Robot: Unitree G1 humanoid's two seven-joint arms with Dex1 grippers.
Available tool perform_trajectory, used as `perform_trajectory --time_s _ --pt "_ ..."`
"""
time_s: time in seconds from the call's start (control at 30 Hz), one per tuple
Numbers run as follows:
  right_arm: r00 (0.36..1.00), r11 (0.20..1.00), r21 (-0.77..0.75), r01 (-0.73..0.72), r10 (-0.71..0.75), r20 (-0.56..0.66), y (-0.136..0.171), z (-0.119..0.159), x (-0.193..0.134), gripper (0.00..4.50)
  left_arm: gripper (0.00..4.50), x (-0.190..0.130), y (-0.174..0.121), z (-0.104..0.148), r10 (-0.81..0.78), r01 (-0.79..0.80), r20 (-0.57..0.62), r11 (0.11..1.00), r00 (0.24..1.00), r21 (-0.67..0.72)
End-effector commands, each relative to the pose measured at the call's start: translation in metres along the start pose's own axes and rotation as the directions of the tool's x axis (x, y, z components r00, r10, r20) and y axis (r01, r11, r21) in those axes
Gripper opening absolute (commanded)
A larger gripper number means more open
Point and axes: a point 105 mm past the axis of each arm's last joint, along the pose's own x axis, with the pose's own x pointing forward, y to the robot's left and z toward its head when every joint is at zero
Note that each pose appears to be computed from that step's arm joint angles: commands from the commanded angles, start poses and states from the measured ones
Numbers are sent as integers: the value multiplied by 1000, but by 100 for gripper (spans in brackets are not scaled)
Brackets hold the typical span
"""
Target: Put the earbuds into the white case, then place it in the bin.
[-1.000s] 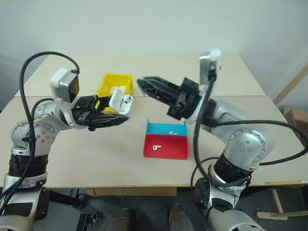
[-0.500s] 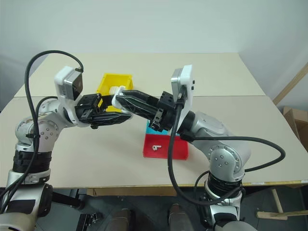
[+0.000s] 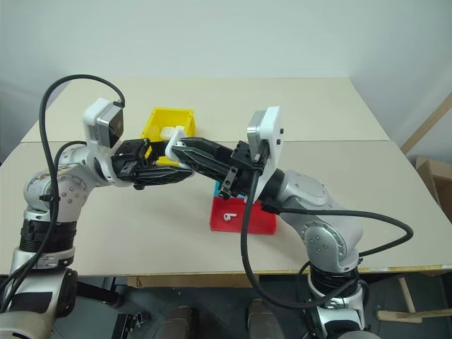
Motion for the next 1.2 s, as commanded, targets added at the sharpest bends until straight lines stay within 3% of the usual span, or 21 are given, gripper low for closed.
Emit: perform_trajectory --time_s 0.03,0.2,0.43,0.67,0.83,0.93,1.13,1.2 --pt "1000 1000 -18 -12 13 4 3 1 1 61 283 0 -3 18 -12 10 28 998 1000 67" --pt "999 999 -19 -43 42 -16 7 -2 -1 61 283 -1 -2 19 -7 5 30 998 1000 68" --pt "998 998 -25 -49 48 -28 9 -2 -4 296 283 -1 0 19 -3 1 30 998 1000 68" --pt "996 996 -31 -87 87 -2 12 15 -12 296 283 0 1 18 -2 0 26 998 1000 68" --pt "981 983 -11 -183 182 -68 16 22 -28 296 283 2 2 17 -9 7 23 998 1000 67" --pt "969 977 -40 -210 203 -138 7 28 -35 235 283 4 3 16 -22 20 20 998 1000 63" --pt "934 940 -213 -267 199 -296 -34 53 -31 19 283 11 5 9 -39 40 -18 998 999 47" --pt "912 915 -254 -314 217 -348 -45 58 -24 5 283 13 5 7 -45 47 -26 998 999 43"
